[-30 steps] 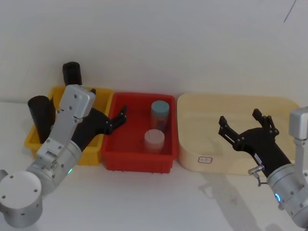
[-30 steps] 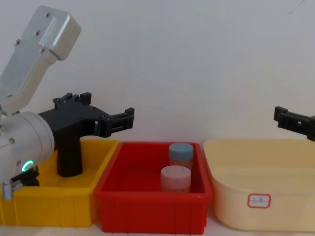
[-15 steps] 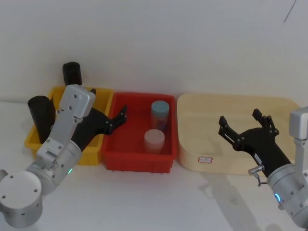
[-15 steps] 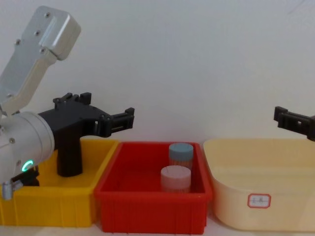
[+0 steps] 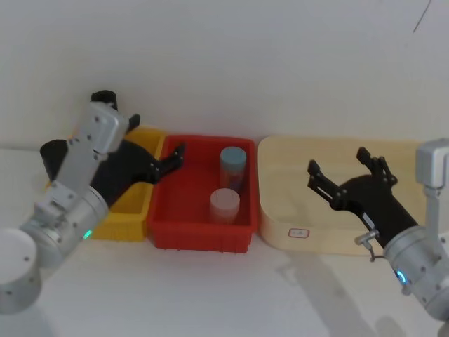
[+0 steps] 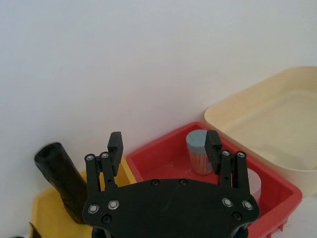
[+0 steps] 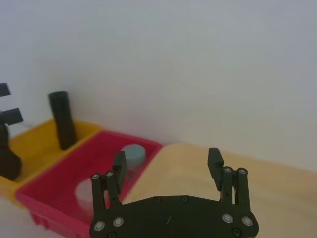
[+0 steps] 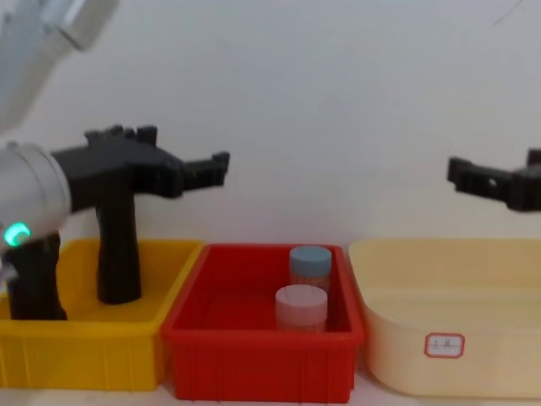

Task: Pick up the garbage bag with the one hand and transfer it to the other hand.

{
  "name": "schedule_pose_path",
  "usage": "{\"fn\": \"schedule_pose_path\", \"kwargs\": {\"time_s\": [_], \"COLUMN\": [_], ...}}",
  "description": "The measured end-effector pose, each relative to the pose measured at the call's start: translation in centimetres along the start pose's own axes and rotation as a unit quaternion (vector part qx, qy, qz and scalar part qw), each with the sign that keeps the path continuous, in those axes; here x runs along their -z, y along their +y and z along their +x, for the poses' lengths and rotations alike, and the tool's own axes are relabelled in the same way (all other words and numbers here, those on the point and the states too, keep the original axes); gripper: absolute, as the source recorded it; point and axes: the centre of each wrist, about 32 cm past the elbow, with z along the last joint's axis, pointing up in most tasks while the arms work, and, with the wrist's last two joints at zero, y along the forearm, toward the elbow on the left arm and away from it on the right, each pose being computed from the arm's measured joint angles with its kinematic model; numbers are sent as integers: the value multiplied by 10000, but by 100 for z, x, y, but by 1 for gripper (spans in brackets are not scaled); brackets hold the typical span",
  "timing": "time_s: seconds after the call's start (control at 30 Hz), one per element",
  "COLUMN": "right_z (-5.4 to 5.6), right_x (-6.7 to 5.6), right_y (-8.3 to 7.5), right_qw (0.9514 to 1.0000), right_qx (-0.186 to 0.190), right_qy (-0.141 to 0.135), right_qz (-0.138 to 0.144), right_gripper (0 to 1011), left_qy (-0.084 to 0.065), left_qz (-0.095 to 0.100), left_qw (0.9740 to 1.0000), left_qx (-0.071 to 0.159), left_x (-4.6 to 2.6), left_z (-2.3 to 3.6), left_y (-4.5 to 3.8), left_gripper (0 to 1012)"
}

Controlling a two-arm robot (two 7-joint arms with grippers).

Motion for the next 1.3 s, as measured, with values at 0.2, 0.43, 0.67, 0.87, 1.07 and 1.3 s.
{"fn": "schedule_pose_path", "kwargs": {"time_s": [0.2, 0.43, 0.67, 0.87, 1.07, 1.3], "right_z": [-121, -281, -465, -575, -637, -691], "right_x": [-252, -441, -576, -621, -620, -591], "right_y": [87, 167, 256, 327, 403, 509], "right_qw": [9995, 9984, 9965, 9950, 9934, 9909], "right_qx": [-299, -560, -806, -939, -1040, -1172], "right_qy": [48, 101, 177, 229, 272, 323], "right_qz": [7, -24, -136, -256, -401, -581], "right_gripper": [1000, 1000, 999, 999, 1000, 999], "left_qy": [12, 17, 39, 185, 391, 575], "left_qz": [-42, -44, 36, 147, 339, 584], "left_qw": [9998, 9998, 10000, 9994, 9975, 9944], "left_qx": [187, 193, -13, -256, -476, -660], "left_x": [-176, -316, -375, -348, -246, -99], "left_z": [242, 582, 891, 1115, 1276, 1387], "left_y": [159, 438, 748, 990, 1175, 1303], "left_gripper": [1001, 1001, 1001, 1001, 1001, 1001]}}
